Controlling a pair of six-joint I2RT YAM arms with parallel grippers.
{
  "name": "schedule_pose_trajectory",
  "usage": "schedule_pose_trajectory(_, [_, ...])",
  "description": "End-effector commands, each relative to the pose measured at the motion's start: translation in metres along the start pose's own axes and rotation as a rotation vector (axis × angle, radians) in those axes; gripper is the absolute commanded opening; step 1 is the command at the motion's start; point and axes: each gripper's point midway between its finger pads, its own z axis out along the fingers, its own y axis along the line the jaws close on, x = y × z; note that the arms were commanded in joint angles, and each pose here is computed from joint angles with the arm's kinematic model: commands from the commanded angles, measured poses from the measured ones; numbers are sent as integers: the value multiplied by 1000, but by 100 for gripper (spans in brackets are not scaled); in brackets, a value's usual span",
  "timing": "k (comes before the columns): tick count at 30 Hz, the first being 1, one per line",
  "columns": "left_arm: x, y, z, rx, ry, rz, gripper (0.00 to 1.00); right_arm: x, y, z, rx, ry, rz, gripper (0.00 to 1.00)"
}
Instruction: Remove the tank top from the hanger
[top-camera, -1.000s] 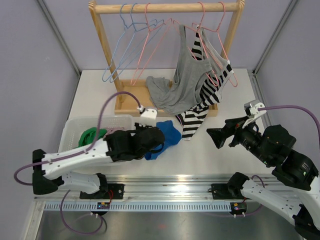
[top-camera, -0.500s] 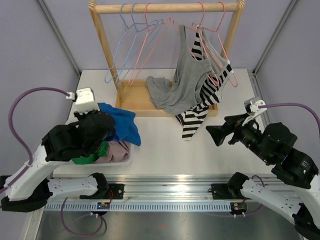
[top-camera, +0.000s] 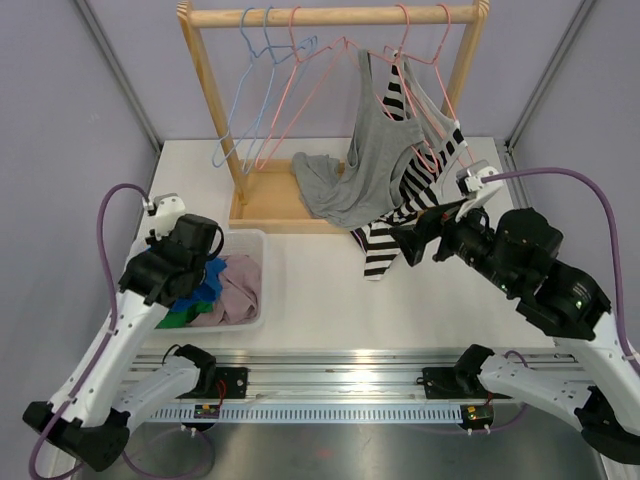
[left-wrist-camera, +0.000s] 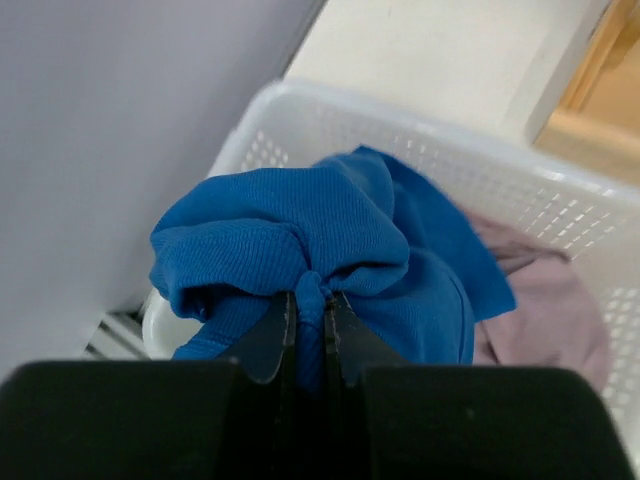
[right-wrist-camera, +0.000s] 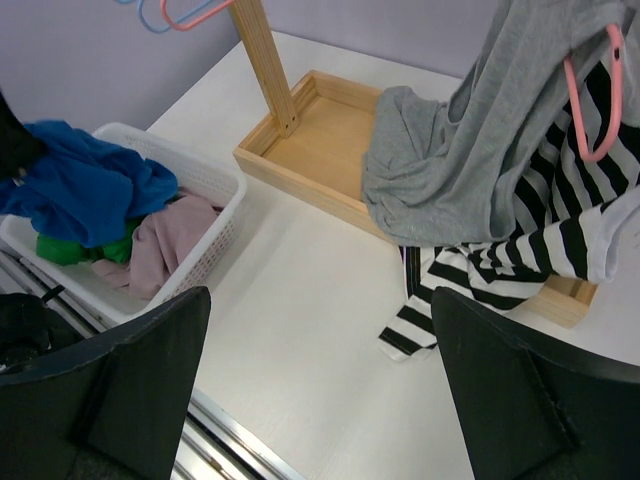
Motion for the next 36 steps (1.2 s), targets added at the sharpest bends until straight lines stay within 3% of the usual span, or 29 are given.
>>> schedule_pose_trajectory(1, [5,-30,19,92,69,-42,23,-30,3,19,20,-55,-24,100])
schedule_pose_trajectory(3, [17,-40,34,100,156,-21,29,-31,-2,29,68,-38,-22,99])
schedule_pose_trajectory(6, [35,-52,48,110,257,6,51,-31,-12,48,153,-13,-26,99])
schedule_pose_trajectory(7, [39,-51,50,102,275,6,61,-33,-15,56,177,-7,-32,100])
schedule_pose_trajectory(8, [42,-50,52,91,286,-6,77,-35,-18,59,204,-12,-35,99])
schedule_pose_trajectory(11, [42,-40,51,66,269,-51,99,-53,-42,65,362,-66,-52,100])
schedule_pose_trajectory(13, [30,-33,42,73,226,-91,99,-68,-58,69,467,-79,-66,99])
schedule_pose_trajectory(18, [0,-28,7,208,155,-142,99,-113,-72,83,413,-92,-53,100])
schedule_pose_trajectory(25, [-49,-41,-79,652,-70,-209,99,-134,-107,123,443,-28,-135,98])
schedule_pose_trajectory(27, [-50,-48,-98,765,-84,-195,99,-140,-110,141,411,-23,-140,93])
schedule_pose_trajectory(32, [-45,-63,-141,1007,-116,-148,99,-142,-134,164,407,8,-148,69])
schedule_pose_trajectory(36, [-42,-64,-160,1108,-164,-125,99,-132,-137,188,350,42,-134,60])
